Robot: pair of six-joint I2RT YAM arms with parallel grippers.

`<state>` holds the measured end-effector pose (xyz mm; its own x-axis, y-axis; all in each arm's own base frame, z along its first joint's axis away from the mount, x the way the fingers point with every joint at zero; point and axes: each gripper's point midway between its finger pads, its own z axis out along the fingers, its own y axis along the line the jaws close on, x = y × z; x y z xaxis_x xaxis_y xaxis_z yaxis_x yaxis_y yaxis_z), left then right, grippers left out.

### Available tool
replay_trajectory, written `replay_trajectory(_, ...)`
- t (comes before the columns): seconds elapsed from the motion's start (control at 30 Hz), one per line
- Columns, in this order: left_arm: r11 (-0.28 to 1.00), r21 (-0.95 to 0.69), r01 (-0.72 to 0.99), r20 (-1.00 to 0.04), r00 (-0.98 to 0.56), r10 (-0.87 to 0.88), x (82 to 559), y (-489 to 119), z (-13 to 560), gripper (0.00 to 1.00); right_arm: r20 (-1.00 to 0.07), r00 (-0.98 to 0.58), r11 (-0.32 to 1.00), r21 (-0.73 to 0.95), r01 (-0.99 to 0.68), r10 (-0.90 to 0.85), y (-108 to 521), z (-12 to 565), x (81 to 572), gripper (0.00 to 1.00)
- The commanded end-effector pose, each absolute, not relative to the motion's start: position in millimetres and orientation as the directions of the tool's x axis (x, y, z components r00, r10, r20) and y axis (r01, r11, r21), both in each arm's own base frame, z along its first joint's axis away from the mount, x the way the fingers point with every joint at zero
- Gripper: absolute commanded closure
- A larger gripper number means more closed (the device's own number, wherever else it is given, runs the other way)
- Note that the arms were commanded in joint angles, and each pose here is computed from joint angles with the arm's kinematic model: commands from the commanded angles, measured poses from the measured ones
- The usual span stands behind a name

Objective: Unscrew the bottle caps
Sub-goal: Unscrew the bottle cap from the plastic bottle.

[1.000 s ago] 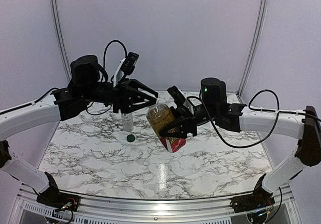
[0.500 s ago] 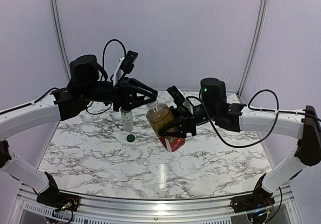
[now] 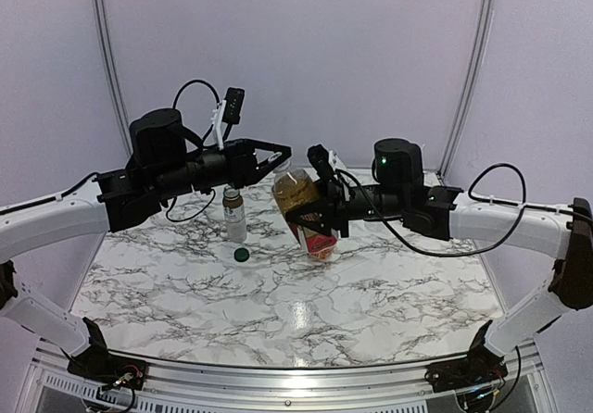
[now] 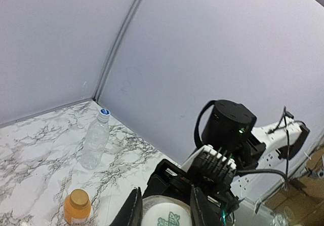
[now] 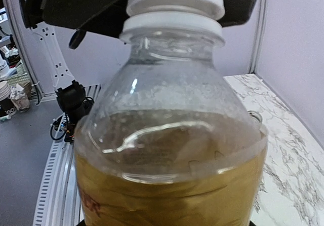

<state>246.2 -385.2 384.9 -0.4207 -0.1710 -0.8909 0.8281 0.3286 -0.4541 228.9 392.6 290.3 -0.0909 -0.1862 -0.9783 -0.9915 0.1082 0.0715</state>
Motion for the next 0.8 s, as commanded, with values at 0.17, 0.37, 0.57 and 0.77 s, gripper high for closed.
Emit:
replay_trajectory(0.17, 0.398, -0.609, 0.686, -0.793, -0.52, -0.318, 258.3, -382.7, 387.1, 0.82, -0.978, -0.07, 0.317, 0.004, -0.948, -0.196, 385.2, 293.7, 259.7, 0.58)
replay_trajectory(0.37, 0.387, -0.592, 0.707, -0.806, -0.51, -0.301, 254.6, -383.3, 388.8, 0.66, -0.979, -0.064, 0.262, 0.012, -0.965, -0.194, 386.6, 291.1, 249.2, 0.58)
replay_trajectory(0.57, 0.364, -0.553, 0.75, -0.833, -0.482, -0.272, 247.2, -385.0, 394.6, 0.47, -0.983, -0.056, 0.202, 0.02, -0.979, -0.175, 388.2, 294.4, 238.5, 0.58)
replay_trajectory(0.77, 0.354, -0.524, 0.775, -0.851, -0.456, -0.261, 244.7, -382.0, 400.2, 0.36, -0.986, -0.055, 0.162, 0.029, -0.986, -0.158, 387.6, 297.5, 231.4, 0.58)
